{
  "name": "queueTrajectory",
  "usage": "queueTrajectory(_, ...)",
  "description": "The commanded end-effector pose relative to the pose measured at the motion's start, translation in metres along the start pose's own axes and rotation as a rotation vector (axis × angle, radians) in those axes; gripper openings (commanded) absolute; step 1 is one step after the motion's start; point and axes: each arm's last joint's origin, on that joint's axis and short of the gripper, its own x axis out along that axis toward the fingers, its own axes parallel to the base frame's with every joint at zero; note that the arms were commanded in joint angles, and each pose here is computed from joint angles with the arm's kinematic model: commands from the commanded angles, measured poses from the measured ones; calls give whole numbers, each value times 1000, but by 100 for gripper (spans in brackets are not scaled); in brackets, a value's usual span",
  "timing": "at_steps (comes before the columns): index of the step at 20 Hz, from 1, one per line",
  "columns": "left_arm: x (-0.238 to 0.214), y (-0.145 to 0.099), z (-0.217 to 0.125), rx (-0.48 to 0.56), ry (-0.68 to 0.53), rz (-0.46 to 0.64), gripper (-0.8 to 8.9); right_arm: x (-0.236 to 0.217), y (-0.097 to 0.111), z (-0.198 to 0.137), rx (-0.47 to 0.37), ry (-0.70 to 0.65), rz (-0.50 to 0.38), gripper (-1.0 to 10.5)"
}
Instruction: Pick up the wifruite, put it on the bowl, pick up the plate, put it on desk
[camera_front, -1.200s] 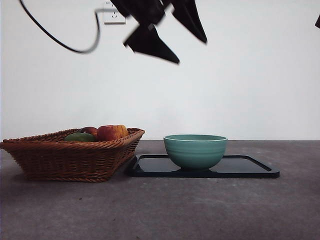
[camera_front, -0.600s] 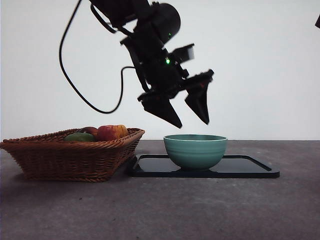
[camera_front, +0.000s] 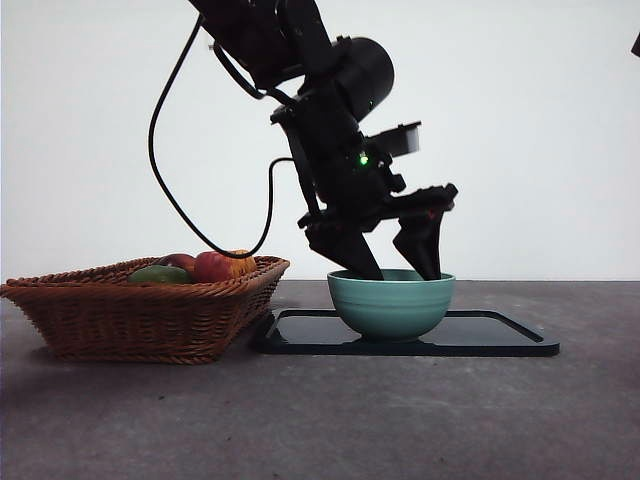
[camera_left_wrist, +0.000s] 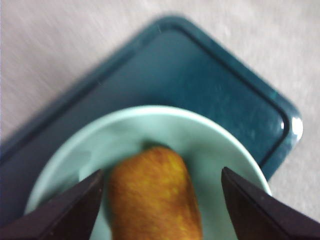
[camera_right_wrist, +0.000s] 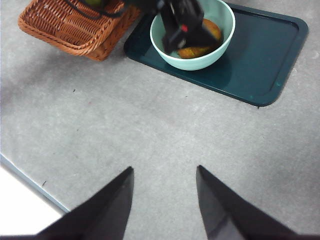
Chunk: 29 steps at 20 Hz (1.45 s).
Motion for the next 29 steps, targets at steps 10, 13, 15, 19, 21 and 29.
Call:
queueTrajectory(10, 13, -6, -3, 33, 43, 40, 375, 0, 1, 1, 3, 4, 8, 199)
queueTrajectory(13, 13, -6, -4, 34, 48, 40, 375, 0, 1, 1, 3, 4, 8, 199)
queueTrajectory(15, 13, -6, -4, 34, 50, 40, 374, 0, 1, 1, 3, 5, 8, 199)
queueTrajectory(19, 13, -6, -5, 34, 55, 39, 360, 0, 1, 0, 5, 12, 7, 199)
queueTrajectory(21, 13, -7, -5, 33, 63, 39, 277, 0, 1, 0, 5, 11, 7, 199)
queueTrajectory(29, 12, -7, -6, 29, 67, 39, 210, 0, 1, 0, 5, 11, 7, 199)
